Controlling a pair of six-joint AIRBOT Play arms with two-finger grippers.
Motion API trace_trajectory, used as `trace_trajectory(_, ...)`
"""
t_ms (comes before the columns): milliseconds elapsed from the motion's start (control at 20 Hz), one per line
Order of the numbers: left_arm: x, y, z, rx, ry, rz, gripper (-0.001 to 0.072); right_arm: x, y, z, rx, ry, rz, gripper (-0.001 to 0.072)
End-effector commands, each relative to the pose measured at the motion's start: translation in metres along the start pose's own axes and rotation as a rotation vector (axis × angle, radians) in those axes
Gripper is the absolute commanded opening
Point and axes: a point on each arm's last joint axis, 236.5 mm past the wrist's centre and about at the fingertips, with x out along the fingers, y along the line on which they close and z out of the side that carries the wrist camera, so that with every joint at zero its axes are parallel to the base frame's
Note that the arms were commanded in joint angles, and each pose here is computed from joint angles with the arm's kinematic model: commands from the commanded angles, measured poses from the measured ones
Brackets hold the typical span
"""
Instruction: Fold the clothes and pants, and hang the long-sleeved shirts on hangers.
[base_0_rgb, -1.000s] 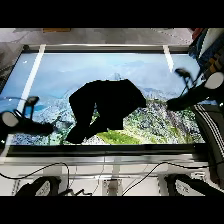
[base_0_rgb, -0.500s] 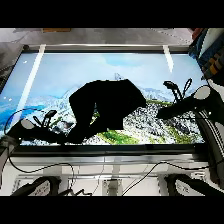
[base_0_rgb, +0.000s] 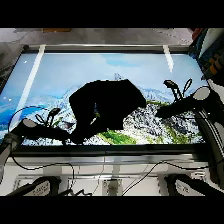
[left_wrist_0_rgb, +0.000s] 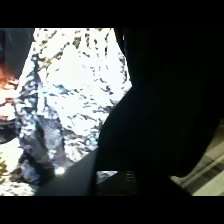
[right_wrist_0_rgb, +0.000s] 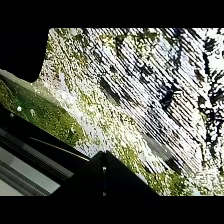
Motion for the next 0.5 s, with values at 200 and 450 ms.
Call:
trace_trajectory(200, 0.001, -0.005, 0.003, 0.016, -0.011, -0.022, 0.0014, 0.029, 0.022, -0.029, 0.084, 0.057, 0.131, 0.0020)
trace_trajectory(450, -0.010, -0.013, 0.024, 0.000, -0.076, -0.041, 0.0014, 0.078, 0.087, -0.002, 0.338, -0.119, 0.361, 0.0399)
